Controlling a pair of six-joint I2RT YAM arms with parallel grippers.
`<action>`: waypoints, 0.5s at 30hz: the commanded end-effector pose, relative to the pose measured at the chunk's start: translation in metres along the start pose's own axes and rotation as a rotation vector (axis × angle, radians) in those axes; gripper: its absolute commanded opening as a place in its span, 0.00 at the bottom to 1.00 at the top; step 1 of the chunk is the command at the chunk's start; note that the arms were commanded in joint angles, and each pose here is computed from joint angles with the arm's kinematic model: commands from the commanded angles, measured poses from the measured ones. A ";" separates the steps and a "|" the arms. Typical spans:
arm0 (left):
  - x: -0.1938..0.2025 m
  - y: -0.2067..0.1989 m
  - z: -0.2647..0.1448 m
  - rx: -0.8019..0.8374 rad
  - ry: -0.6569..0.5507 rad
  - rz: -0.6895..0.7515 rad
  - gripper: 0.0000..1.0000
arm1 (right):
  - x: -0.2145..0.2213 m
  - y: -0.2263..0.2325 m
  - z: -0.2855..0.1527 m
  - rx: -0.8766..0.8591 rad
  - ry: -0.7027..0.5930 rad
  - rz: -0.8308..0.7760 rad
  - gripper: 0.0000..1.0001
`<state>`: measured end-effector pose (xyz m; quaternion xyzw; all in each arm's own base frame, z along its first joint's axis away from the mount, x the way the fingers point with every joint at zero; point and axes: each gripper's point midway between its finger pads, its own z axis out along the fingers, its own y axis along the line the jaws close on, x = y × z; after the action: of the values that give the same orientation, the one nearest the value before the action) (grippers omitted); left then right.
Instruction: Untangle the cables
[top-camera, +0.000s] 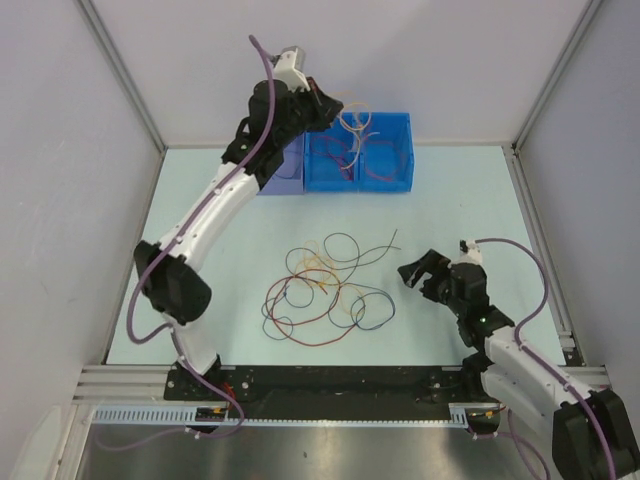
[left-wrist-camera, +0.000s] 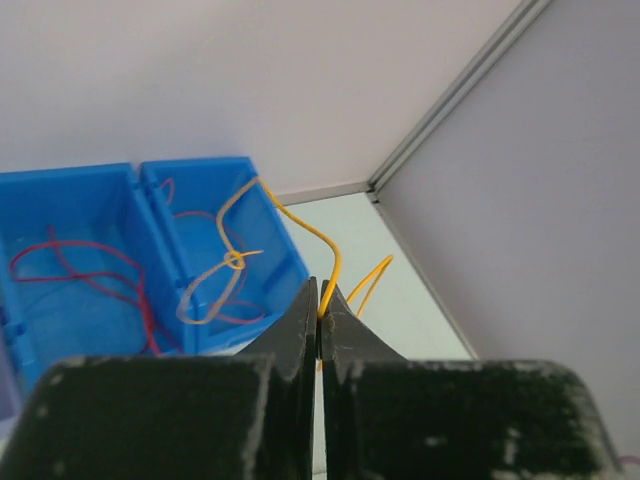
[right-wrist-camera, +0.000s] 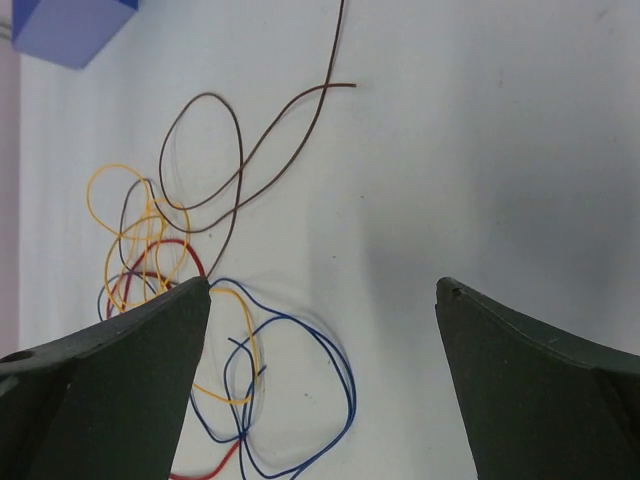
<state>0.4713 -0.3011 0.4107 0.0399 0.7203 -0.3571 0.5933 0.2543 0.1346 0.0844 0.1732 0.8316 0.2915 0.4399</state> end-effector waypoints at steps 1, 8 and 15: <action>-0.027 -0.034 0.030 0.204 -0.119 -0.036 0.00 | -0.016 0.014 -0.004 -0.109 -0.071 0.080 1.00; 0.000 -0.018 0.104 0.263 -0.167 -0.107 0.00 | -0.011 0.013 0.004 -0.116 -0.015 0.083 0.99; 0.018 0.000 0.145 0.279 -0.256 -0.260 0.00 | -0.011 0.014 0.004 -0.131 -0.014 0.081 0.98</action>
<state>0.5785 -0.3910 0.3447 0.0210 0.6530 -0.4785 0.5866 0.2547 0.1359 0.0770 0.1903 0.8215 0.3375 0.4183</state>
